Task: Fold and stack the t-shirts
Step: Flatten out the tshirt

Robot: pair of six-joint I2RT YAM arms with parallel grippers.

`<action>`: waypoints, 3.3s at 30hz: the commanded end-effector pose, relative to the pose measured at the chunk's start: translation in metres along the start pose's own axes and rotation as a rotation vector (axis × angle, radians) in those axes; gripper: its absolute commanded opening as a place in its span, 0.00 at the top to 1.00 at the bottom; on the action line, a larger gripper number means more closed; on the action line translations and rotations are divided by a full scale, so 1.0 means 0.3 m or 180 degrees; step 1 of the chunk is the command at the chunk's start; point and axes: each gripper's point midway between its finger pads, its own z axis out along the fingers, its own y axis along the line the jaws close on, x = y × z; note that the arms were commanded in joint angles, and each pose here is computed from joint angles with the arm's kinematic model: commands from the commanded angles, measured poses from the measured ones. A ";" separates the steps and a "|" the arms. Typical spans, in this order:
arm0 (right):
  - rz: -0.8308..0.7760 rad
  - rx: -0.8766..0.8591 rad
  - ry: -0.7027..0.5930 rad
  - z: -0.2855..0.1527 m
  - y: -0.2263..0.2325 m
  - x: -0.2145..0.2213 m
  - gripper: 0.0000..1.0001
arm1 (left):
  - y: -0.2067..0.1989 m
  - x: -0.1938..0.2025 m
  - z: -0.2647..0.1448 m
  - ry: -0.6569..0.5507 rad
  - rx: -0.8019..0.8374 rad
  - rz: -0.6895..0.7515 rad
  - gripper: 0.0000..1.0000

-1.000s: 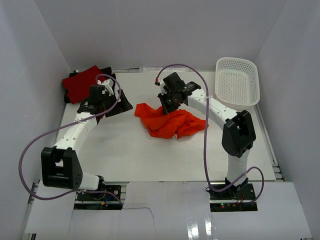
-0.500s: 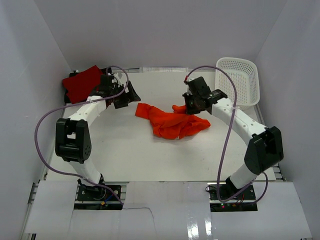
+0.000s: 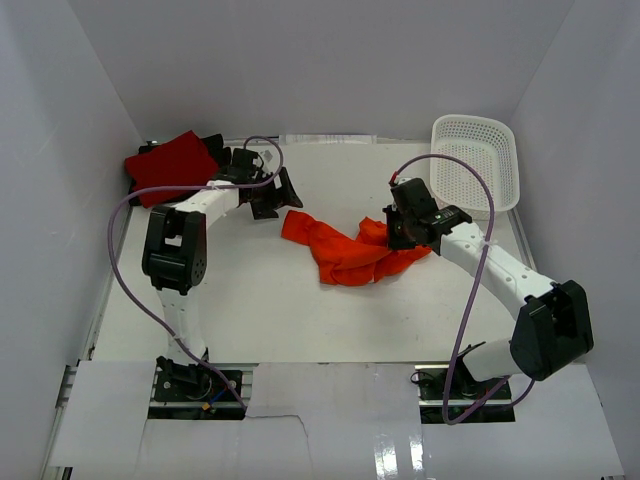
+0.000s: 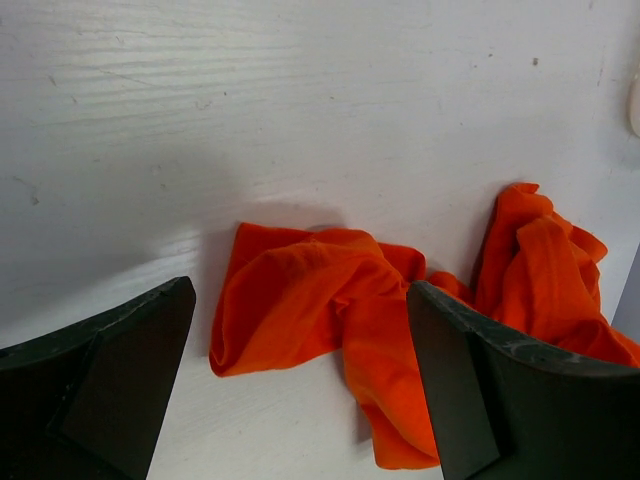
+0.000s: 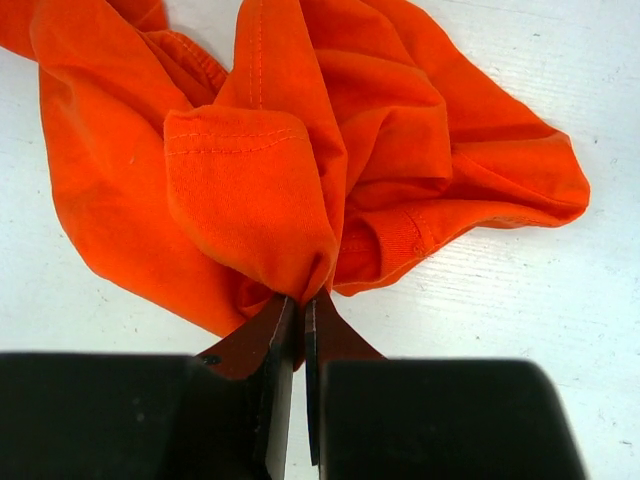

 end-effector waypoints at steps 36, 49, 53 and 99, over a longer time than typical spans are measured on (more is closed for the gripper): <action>0.0057 0.0011 -0.0200 -0.009 -0.002 -0.054 0.89 | -0.050 0.012 0.008 0.0138 0.0041 0.0345 0.40; 0.0127 0.0044 -0.0234 0.003 -0.019 -0.080 0.90 | -0.174 -0.073 -0.033 -0.0013 0.0437 0.0503 1.00; 0.0349 0.0175 -0.0399 0.009 -0.059 -0.167 0.92 | -0.232 -0.131 -0.153 -0.0287 0.0448 0.0599 1.00; -0.1028 -0.2213 -0.0208 0.411 0.835 -0.303 0.24 | 0.015 -0.155 -0.973 -0.1846 -0.0617 -0.0053 0.99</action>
